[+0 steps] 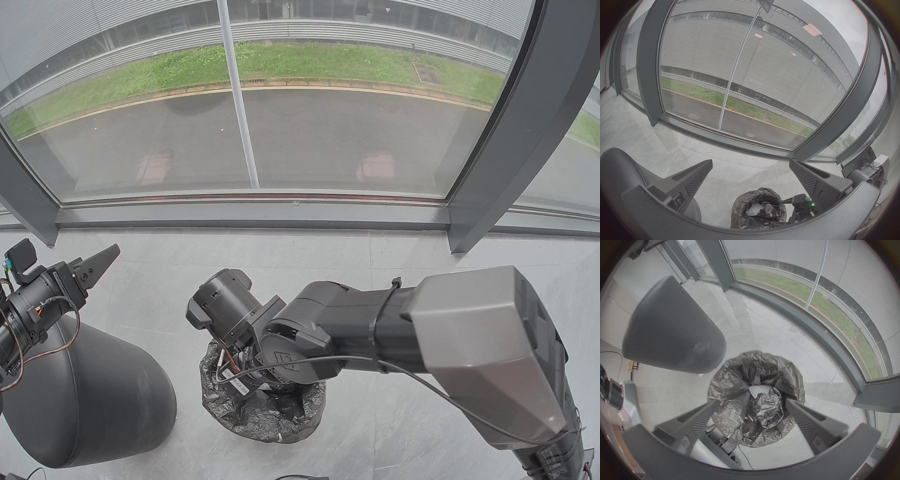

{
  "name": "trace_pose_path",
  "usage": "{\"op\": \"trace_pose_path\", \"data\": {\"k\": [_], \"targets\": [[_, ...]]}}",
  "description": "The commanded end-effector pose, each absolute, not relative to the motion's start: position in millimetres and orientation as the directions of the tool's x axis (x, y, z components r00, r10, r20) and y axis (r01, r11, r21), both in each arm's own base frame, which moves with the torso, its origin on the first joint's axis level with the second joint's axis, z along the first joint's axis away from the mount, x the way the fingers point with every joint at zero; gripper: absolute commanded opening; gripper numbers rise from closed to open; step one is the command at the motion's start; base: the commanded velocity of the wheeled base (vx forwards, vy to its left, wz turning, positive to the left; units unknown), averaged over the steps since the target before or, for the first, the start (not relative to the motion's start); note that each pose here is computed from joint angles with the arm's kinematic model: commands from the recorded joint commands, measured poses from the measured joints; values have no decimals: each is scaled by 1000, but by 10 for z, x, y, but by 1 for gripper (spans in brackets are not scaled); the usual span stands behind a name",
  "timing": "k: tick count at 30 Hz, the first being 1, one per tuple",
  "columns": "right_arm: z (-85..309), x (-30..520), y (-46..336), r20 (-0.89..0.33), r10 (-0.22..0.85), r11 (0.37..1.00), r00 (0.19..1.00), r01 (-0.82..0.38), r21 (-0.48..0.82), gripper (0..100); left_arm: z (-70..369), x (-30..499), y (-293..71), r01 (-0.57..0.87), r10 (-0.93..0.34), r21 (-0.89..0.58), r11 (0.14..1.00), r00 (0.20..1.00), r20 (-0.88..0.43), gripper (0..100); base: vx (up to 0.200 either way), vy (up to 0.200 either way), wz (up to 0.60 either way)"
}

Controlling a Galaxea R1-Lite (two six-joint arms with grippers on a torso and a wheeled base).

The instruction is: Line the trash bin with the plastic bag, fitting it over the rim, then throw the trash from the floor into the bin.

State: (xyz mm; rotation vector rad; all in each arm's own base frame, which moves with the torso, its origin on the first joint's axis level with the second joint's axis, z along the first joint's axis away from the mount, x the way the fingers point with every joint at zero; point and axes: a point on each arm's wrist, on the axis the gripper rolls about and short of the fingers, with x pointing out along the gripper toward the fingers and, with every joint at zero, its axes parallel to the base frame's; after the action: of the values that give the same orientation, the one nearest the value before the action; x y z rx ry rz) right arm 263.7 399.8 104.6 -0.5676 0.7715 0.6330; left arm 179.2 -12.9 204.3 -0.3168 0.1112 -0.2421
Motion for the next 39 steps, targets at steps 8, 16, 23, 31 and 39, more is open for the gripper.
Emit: {"op": "trace_pose_path", "data": {"k": [8, 16, 23, 31, 39], "targets": [[418, 2891, 3936, -840, 193, 681, 507, -686, -257, 0, 2015, 1818, -131, 214, -253, -324, 922, 964, -84, 100, 0, 0, 0], [343, 2888, 3948, -848, 191, 673, 494, -695, -253, 0, 1999, 1821, -136, 215, -256, -324, 922, 962, -91, 100, 0, 0, 0], [91, 2929, 3940, -867, 156, 666, 473, -699, -261, 0, 1995, 1819, -148, 219, -262, -325, 920, 961, -93, 100, 0, 0, 0], [-129, 3078, 4025, -814, 226, 637, 536, -713, -293, 0, 1967, 1833, -149, 217, -263, -326, 920, 959, -105, 100, 0, 0, 0], [-267, 3226, 3997, -784, 240, 603, 573, -721, -342, 0, 1956, 1832, -168, 226, -274, -325, 918, 956, -109, 100, 0, 0, 0]]}}
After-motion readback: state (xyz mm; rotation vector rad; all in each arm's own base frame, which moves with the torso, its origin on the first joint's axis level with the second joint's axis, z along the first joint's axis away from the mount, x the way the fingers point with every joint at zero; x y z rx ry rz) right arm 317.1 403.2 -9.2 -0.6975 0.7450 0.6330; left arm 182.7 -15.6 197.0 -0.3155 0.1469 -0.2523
